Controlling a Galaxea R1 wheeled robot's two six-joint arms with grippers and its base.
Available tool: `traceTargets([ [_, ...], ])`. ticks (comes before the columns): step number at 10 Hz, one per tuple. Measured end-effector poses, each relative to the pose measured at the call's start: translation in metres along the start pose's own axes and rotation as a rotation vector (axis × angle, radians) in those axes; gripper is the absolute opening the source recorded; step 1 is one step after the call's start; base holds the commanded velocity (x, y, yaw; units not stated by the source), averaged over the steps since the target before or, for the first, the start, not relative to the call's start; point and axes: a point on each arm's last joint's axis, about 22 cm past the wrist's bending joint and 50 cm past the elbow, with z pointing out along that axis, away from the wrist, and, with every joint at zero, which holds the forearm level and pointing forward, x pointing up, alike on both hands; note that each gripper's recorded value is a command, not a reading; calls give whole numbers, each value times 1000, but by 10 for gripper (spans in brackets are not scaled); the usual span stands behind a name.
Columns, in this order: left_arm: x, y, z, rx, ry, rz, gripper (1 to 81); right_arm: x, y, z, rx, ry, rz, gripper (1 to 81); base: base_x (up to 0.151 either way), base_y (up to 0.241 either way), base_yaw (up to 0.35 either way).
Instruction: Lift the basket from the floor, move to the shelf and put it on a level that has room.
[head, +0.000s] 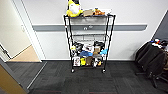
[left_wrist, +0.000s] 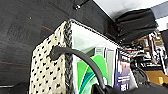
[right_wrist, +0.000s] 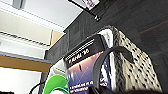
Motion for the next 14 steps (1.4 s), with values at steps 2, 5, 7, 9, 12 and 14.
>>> traceTargets([
  [2,7,19,-10,-21,32,37,10,9,-17,-12,18,28,-37,10,0,0,0],
  [5,6,33,-17,-42,46,59,10,12,-28,-23,31,49,-60,10,0,0,0],
  [7,1,36,-19,-49,36,57,10,8,-26,-22,29,43,-54,10,0,0,0],
  [9,-2,42,-19,-61,30,58,10,7,-25,-24,28,45,-52,10,0,0,0],
  [12,-2,44,-22,-65,35,58,10,8,-26,-24,30,47,-52,10,26,0,0],
  [14,-8,51,-27,-80,32,58,10,3,-26,-26,29,43,-53,10,91,0,0],
])
